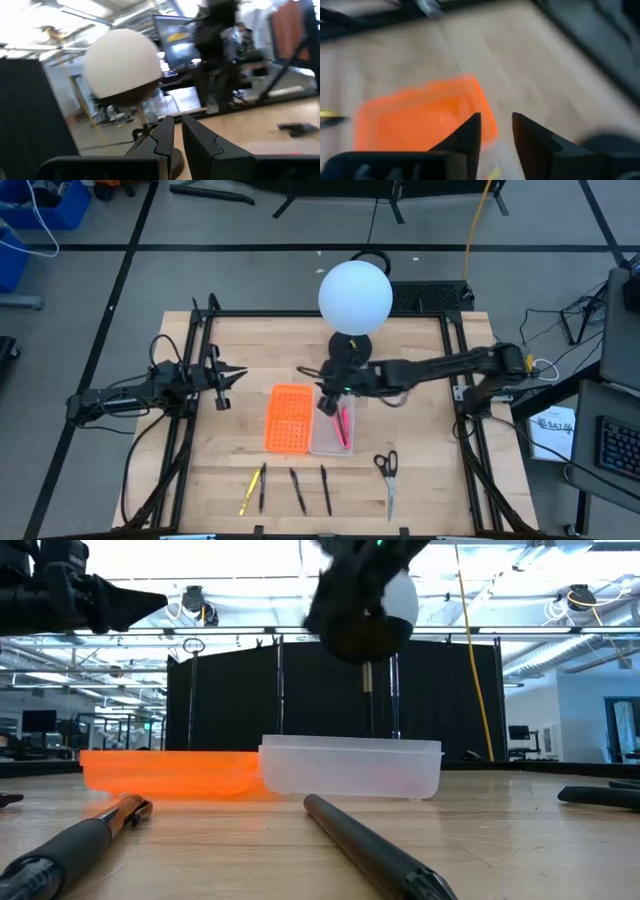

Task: Pick & place school supplies into a supply box
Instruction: Put the yellow pen into the supply box

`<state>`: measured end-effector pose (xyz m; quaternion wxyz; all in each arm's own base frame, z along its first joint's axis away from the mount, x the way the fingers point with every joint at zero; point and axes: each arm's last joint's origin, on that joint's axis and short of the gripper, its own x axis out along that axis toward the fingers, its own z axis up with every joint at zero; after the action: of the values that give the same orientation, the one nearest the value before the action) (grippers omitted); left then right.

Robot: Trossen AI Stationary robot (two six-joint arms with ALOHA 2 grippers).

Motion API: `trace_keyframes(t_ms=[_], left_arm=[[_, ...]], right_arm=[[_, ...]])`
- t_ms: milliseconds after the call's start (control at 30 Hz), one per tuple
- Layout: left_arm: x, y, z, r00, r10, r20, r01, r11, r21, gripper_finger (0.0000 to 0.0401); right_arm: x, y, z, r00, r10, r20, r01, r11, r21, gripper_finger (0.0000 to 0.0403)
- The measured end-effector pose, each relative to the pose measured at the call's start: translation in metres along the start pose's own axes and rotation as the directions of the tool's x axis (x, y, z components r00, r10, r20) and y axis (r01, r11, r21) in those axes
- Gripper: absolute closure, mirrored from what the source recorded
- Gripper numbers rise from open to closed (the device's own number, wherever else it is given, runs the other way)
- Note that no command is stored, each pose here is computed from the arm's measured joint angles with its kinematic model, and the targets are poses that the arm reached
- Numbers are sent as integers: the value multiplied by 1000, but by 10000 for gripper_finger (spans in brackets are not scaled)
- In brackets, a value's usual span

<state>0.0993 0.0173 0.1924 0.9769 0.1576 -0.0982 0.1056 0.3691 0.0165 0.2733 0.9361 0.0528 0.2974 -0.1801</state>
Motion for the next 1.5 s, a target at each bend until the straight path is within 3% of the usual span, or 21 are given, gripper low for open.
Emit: trace_keyframes(t_ms=[167, 300, 533, 800, 933, 1067, 1167, 1500], left_arm=[[0, 3, 0, 996, 88, -18, -89, 994, -61, 354], [0, 4, 0, 990, 134, -33, -136, 990, -39, 354], [-1, 6, -4, 969, 228, -94, -232, 972, -41, 354], [-2, 8, -9, 932, 321, -165, -340, 935, -101, 354], [-2, 7, -12, 929, 312, -198, -340, 932, -128, 354], [-3, 4, -19, 925, 276, -261, -316, 940, -129, 354], [-5, 2, -26, 910, 255, -326, -316, 937, -148, 354], [-2, -2, -35, 893, 176, -415, -320, 896, -309, 355]], right_arm=[[-27, 3, -27, 955, 242, 174, -206, 958, -200, 385], [-44, -24, -54, 923, 297, 246, -278, 954, -112, 393], [-73, -66, -108, 925, 266, 273, -238, 962, -131, 402], [-96, -78, -123, 842, 425, 333, -341, 897, -282, 403], [-99, -79, -138, 785, 477, 396, -342, 866, -365, 403], [-102, -84, -157, 734, 480, 481, -343, 873, -347, 403], [-100, -89, -169, 726, 468, 504, -314, 877, -362, 403], [-99, -93, -170, 736, 444, 511, -219, 870, -441, 403]])
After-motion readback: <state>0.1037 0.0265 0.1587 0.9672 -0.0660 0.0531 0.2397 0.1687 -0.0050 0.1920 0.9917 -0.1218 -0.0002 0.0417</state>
